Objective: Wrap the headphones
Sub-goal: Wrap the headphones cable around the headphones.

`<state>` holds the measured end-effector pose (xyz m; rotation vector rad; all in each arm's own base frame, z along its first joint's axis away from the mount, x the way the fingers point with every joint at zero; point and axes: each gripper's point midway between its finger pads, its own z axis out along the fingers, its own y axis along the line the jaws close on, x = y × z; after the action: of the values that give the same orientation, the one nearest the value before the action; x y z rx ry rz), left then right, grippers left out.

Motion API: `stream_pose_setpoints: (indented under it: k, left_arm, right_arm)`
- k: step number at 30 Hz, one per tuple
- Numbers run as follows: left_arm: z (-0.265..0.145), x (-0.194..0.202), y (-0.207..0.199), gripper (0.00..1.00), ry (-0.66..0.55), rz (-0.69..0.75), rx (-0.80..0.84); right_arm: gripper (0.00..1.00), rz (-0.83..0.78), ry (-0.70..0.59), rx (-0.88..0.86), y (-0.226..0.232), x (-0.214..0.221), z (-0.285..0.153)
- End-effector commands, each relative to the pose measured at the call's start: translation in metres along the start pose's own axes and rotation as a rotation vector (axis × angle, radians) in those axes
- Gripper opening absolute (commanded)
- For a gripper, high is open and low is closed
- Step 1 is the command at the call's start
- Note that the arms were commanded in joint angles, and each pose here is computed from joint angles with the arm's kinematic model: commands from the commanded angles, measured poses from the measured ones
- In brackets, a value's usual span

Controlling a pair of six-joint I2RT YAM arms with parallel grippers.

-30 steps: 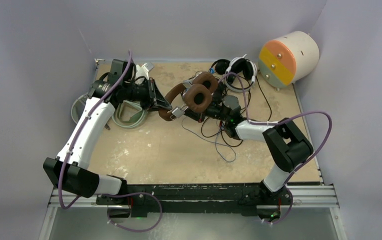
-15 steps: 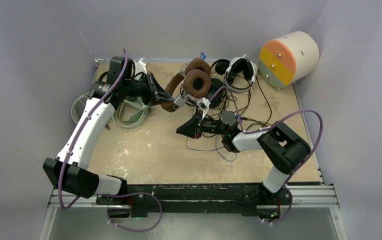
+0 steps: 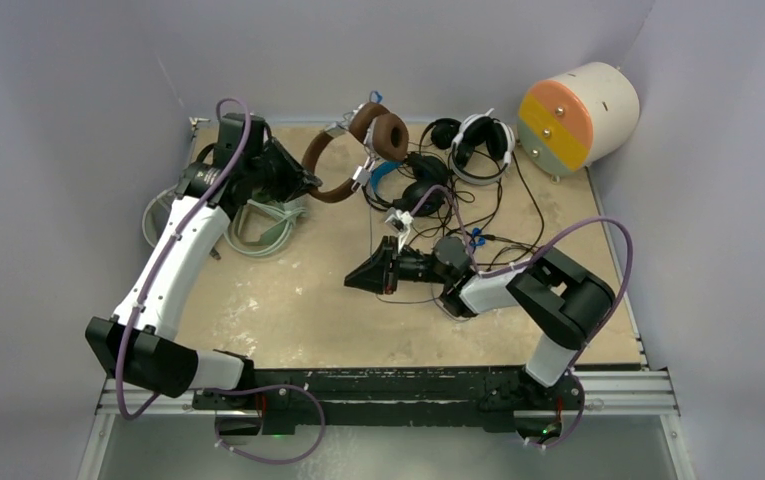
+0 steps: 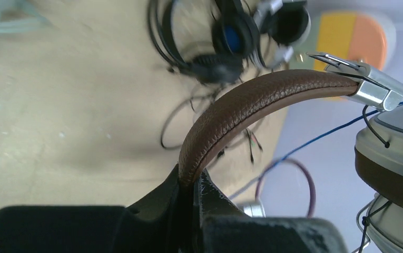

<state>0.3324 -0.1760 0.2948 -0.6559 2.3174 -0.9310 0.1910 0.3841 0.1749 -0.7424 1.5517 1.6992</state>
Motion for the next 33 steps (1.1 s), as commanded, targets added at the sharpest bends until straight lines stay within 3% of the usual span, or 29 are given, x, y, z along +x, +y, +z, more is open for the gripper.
stream_pose_setpoints:
  k: [1,9,15,18,23,29,33]
  left_arm:
    - [-0.027,-0.054,0.005,0.0,-0.334,-0.113,-0.072]
    - [-0.044,-0.083,0.059,0.0,-0.569,-0.182,-0.318]
    - [-0.054,-0.093,0.097,0.0,-0.649,-0.095,-0.523]
    - [-0.059,-0.096,0.116,0.0,-0.685,-0.034,-0.62]
    - [-0.051,-0.089,0.121,0.0,-0.695,0.159,-0.649]
    - [-0.027,-0.066,0.1,0.0,-0.638,0.521,-0.546]
    - [-0.011,-0.046,0.093,0.0,-0.523,0.726,-0.451]
  right_arm:
    - [0.16,-0.064,0.001,0.015,0.018,-0.004,0.008]
    - [0.14,-0.106,0.06,-0.001,0.052,0.006,0.018]
    - [0.01,-0.128,0.124,0.034,0.071,-0.012,0.018]
    - [0.0,-0.142,0.151,0.076,0.077,-0.023,0.015]
    - [0.0,-0.176,0.22,0.146,0.083,-0.04,0.011]
    - [0.0,-0.185,0.317,0.276,0.08,-0.054,0.0]
    - [0.0,-0.251,0.329,0.425,0.067,-0.072,-0.015]
